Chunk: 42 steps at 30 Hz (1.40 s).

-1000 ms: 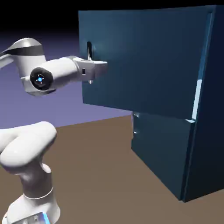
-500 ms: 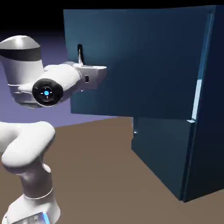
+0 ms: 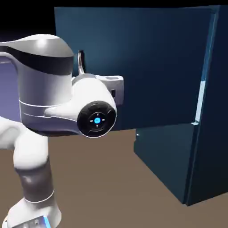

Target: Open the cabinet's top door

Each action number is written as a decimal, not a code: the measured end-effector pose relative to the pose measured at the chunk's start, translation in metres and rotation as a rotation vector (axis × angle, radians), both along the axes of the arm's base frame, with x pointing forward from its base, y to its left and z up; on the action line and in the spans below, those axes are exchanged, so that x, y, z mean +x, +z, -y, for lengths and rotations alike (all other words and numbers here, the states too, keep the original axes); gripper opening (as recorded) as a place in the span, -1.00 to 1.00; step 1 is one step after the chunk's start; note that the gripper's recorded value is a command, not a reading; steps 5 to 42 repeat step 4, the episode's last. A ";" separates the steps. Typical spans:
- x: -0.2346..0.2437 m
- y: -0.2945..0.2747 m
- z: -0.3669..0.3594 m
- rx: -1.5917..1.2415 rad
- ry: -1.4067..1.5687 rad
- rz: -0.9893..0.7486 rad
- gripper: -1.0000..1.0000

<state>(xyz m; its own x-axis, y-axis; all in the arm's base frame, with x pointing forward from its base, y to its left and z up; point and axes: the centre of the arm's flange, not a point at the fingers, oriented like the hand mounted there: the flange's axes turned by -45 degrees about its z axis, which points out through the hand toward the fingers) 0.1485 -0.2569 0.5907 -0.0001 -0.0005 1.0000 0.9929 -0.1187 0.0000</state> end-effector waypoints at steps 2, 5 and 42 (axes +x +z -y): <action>0.004 -0.001 0.013 -0.004 0.032 -0.005 -1.00; 0.008 -0.007 0.019 -0.013 0.048 -0.023 -1.00; 0.008 -0.007 0.019 -0.013 0.048 -0.023 -1.00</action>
